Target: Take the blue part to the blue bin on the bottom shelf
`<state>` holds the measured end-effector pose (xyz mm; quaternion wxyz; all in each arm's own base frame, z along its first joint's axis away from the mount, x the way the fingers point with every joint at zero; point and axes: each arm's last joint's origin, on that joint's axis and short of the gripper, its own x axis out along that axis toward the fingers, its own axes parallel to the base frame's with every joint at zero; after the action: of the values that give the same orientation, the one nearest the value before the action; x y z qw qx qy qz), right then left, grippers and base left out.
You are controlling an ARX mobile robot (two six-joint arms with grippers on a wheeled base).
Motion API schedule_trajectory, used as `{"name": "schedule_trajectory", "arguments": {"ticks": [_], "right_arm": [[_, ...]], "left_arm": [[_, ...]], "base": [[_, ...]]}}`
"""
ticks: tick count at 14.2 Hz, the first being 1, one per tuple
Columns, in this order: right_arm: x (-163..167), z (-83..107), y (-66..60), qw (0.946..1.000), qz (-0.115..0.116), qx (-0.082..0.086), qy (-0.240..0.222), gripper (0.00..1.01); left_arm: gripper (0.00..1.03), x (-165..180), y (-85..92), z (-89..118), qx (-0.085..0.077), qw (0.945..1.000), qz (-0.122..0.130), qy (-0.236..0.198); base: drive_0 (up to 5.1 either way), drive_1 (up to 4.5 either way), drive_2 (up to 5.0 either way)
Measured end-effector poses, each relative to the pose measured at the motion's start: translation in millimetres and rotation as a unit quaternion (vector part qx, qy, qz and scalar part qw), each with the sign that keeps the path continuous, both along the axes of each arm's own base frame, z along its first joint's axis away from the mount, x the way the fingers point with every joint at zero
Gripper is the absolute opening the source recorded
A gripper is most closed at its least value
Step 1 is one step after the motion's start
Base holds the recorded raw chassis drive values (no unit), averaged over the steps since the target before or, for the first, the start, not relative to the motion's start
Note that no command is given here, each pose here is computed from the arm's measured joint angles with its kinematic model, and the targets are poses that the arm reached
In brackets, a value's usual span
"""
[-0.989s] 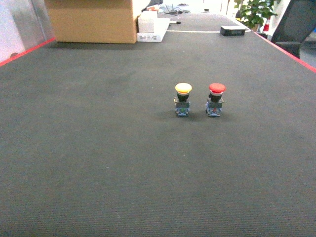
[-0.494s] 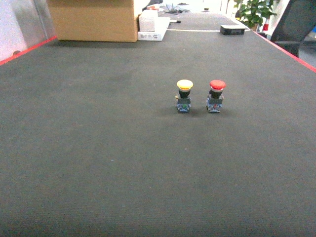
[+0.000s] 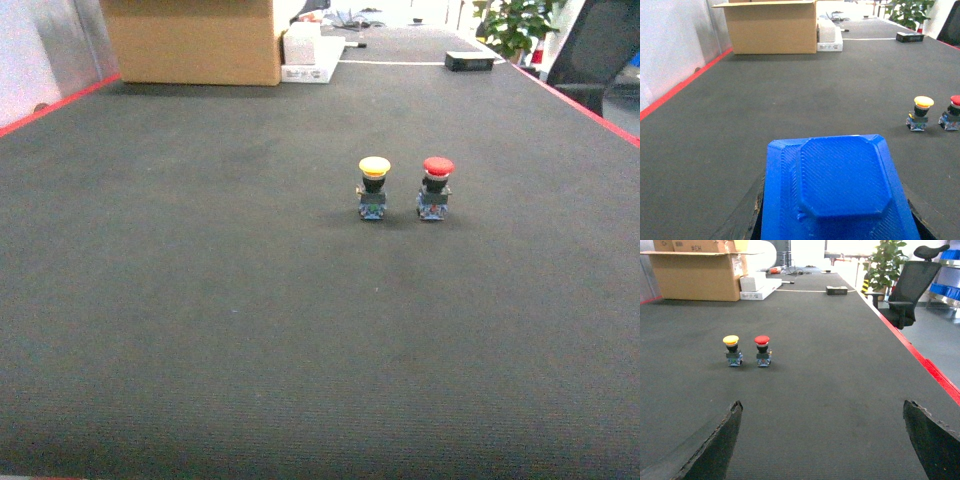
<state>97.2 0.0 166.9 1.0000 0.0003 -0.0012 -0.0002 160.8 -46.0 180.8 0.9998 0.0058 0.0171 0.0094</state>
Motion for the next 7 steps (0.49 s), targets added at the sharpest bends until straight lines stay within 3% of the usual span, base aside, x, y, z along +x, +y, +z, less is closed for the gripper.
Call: {"name": "schedule_trajectory", "arguments": {"ticks": [7], "right_arm": [[0.0,0.0,0.0,1.0,0.0,0.0,0.0,0.98]], "left_arm": [[0.44,0.0,0.3,0.1,0.0,1.0,0.001,0.0]], "base": [[-1.7,-1.67,-1.7]]}}
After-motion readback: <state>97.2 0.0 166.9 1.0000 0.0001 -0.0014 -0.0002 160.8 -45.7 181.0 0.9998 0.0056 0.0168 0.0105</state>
